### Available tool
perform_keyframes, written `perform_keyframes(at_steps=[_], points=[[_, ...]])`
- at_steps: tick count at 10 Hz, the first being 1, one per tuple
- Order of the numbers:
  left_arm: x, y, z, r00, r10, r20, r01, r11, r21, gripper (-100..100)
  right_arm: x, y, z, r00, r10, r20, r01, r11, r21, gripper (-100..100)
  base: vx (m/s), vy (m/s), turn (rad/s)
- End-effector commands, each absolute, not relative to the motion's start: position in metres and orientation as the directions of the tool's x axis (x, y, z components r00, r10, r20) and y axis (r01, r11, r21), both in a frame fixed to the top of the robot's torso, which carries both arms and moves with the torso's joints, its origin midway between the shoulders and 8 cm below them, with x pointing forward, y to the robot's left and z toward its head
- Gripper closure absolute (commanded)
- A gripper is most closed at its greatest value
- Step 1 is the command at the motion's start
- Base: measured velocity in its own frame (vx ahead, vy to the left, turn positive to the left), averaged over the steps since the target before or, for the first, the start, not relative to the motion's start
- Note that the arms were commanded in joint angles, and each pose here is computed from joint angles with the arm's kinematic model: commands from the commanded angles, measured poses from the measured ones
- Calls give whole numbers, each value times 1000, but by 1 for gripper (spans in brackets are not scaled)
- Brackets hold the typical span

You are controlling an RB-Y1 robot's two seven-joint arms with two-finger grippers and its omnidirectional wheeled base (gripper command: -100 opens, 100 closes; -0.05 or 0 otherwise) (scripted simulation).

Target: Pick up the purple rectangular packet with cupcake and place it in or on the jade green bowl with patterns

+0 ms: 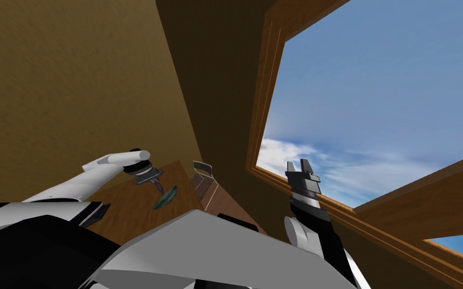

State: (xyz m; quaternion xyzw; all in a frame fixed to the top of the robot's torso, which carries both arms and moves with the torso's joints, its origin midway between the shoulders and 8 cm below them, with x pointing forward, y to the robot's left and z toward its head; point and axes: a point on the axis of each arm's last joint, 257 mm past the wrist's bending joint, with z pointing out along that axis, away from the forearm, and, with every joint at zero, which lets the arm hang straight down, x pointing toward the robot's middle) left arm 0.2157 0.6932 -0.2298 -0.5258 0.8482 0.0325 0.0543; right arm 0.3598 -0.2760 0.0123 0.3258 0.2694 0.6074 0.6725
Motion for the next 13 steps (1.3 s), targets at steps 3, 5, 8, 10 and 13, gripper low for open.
perform_keyframes(at_steps=[3, 5, 8, 10, 13], points=[[216, 693, -229, -443, -887, -126, -894, 447, -2, -100, 360, -276, 11, 117, 993, 33, -639, 50, 768, 0, 9, 3, 1], [216, 693, -229, -444, -887, -126, -894, 447, -2, -100, 360, -276, 11, 117, 993, 33, -639, 50, 768, 0, 0, 0, 0], [218, 695, -210, -446, -886, -130, -893, 450, -5, -100, 360, -276, 11, 117, 993, 33, -639, 50, 768, 0, -2, -3, 8], [220, 695, -192, -449, -884, -133, -891, 454, -8, -100, 360, -276, 11, 117, 993, 33, -639, 50, 768, 0, -13, -15, 21], [222, 695, -180, -451, -882, -137, -890, 456, -11, -100, 360, -276, 11, 117, 993, 33, -639, 50, 768, 0, -6, -10, 11]])
